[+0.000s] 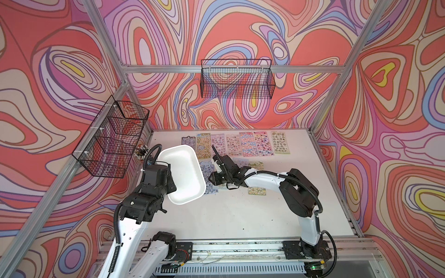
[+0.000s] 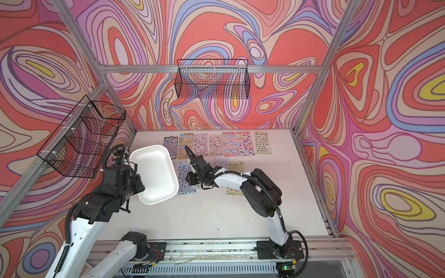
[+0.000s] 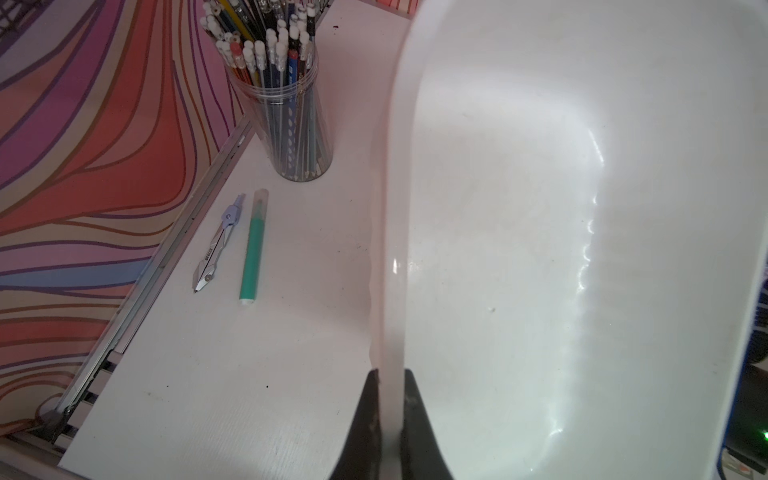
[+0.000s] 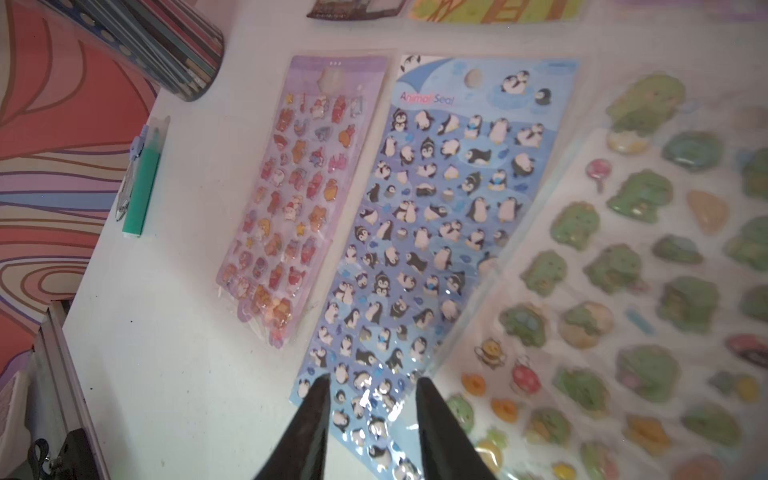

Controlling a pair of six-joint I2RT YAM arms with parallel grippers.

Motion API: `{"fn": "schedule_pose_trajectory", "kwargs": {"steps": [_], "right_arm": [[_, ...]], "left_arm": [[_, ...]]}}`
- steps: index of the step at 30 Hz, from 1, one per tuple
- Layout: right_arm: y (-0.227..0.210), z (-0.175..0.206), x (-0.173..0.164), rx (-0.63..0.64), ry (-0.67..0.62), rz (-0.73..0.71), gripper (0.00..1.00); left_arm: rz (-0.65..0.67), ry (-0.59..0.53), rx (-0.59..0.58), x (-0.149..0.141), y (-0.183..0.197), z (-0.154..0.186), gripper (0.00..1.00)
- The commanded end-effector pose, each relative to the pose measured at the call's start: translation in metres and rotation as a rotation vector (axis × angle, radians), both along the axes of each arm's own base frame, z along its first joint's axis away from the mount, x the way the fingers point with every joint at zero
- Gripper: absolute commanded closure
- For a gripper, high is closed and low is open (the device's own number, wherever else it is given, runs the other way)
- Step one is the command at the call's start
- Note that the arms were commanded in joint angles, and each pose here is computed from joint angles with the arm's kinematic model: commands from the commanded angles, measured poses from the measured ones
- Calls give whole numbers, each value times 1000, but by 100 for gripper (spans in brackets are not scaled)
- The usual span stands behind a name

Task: Take the stickers out of the storage box
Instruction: Adjust the sticker at the center of the board.

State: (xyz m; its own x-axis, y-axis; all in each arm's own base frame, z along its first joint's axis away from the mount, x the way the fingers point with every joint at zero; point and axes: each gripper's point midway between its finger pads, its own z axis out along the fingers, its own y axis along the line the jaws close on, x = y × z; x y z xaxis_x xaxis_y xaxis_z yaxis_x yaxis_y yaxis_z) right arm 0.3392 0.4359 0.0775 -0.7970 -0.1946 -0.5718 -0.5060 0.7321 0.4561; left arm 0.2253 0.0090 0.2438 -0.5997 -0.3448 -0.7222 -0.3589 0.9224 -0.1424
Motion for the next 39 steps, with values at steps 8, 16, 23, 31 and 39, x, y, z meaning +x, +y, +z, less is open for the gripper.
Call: {"fn": "schedule_pose_trajectory", "kwargs": {"steps": [8, 16, 23, 31, 39], "right_arm": [[-3, -24, -7, -39, 42, -60, 66], [-13, -28, -12, -60, 57, -79, 66], [-25, -35, -12, -96, 53, -106, 66], [-27, -35, -15, -101, 59, -105, 66], [-29, -22, -17, -89, 47, -106, 66]], "left_arm": [[7, -7, -24, 4, -1, -3, 100], [2, -8, -30, 8, -2, -4, 100], [-1, -6, -36, 7, -3, -5, 100], [-4, -8, -39, 9, -4, -5, 100], [-10, -5, -47, 11, -6, -8, 100]]}}
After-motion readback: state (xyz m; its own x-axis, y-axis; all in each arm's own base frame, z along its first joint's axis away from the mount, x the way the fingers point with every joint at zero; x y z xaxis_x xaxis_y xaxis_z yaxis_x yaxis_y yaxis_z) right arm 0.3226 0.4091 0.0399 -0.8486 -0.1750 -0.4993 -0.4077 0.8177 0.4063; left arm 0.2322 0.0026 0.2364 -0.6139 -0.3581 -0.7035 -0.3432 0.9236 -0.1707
